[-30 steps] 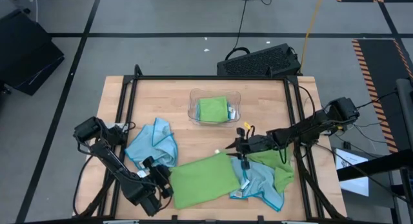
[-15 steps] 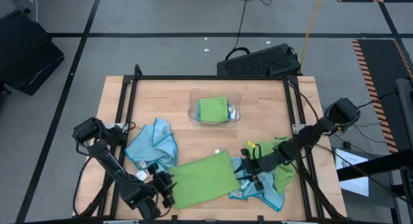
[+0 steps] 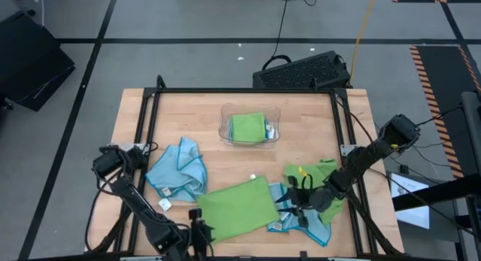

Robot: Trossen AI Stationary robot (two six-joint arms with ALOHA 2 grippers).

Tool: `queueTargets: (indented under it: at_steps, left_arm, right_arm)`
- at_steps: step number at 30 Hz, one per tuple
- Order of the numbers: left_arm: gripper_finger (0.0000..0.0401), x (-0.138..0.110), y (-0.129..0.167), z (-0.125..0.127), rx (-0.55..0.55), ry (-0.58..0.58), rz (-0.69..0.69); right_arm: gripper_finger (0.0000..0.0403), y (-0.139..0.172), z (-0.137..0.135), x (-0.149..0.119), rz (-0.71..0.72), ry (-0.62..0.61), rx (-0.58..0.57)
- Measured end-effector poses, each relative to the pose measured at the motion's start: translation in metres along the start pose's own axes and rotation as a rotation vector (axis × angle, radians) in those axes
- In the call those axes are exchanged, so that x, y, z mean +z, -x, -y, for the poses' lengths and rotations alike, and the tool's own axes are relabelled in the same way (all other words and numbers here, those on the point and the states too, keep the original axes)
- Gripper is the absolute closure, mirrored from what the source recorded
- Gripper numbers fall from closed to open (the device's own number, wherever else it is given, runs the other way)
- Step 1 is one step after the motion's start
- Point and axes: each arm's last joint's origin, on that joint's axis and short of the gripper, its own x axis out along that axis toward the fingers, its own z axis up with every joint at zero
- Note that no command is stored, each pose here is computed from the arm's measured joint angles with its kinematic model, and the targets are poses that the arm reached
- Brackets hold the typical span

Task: Fold microfiber towels
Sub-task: Fold the left green microfiber cloth

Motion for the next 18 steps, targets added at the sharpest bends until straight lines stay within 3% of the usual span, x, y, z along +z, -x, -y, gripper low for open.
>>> queueTargets:
  at_steps: [8, 13, 18]
  left_arm:
    - [0.0238, -0.004, 0.02, 0.025, -0.052, -0.289, 0.052]
    - [0.0206, -0.019, 0.01, 0.027, 0.012, -0.35, 0.039]
    - [0.0151, -0.033, -0.01, 0.029, 0.039, -0.385, -0.007]
  right_arm:
    - [0.0266, 0.0, -0.001, 0.006, 0.073, -0.107, -0.02]
    - [0.0266, 0.002, -0.005, 0.014, 0.152, -0.084, 0.009]
    - [0.0266, 0.001, -0.002, 0.013, 0.18, -0.089, -0.083]
